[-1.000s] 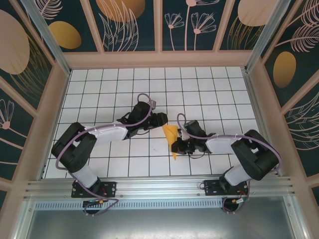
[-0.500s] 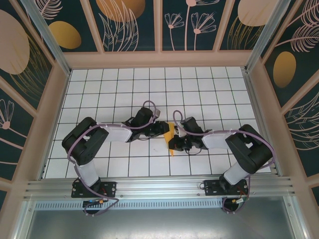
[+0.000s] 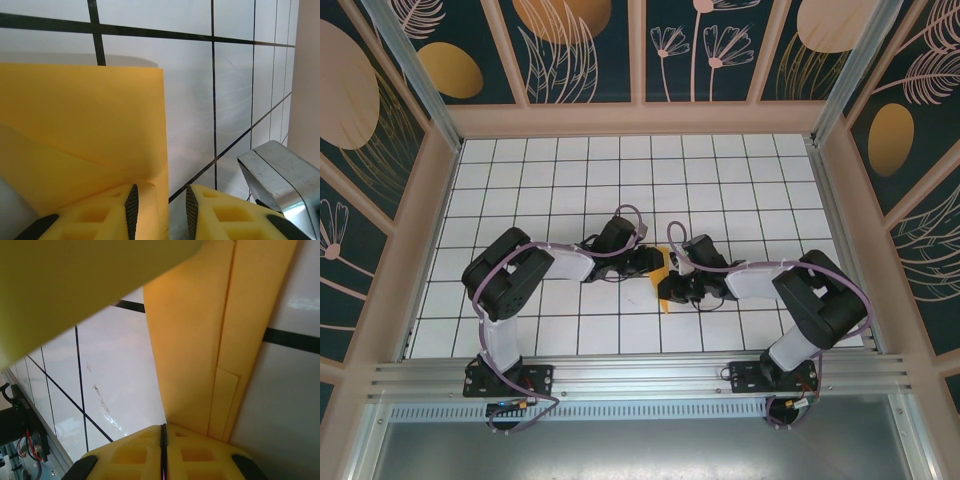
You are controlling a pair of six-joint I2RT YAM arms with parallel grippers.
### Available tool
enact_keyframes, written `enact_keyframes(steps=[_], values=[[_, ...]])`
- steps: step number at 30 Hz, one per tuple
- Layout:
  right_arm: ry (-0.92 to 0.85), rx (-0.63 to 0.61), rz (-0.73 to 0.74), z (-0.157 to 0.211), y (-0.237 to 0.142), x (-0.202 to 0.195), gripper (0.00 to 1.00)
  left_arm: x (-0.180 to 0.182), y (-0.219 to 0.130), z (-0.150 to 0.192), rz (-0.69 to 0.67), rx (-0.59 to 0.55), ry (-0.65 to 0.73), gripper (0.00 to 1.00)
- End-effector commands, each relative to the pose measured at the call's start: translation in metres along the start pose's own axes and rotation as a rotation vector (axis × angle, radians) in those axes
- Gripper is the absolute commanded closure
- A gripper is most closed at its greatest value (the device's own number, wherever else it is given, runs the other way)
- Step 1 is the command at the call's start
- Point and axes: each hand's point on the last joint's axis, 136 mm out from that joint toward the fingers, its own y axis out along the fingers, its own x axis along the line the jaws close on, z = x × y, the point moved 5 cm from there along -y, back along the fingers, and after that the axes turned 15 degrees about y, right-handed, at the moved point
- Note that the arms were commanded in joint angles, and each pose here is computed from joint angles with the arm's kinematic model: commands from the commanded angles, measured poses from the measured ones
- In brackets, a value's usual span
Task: Fold a paper plane with a square sheet of paper (pick it up from the middle)
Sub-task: Fold the wing for the fifth time at the center of the table.
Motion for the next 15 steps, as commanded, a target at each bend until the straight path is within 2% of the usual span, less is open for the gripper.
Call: enact_keyframes(steps=[1,7,15], values=[[0.009,-0.054,0.007,-0.006,-0.012,0.01,0.88,0.032,0.006,0.022,-0.12,0.04,-0.032,0.67],[0.004,-0.057,-0.045,0.0,-0.023,0.023,0.86,0.038,0.006,0.027,-0.138,0.039,-0.039,0.68],[0.093,0.004,0.021,0.02,-0.007,-0.015,0.86,0.037,0.007,0.024,-0.136,0.041,-0.032,0.69]])
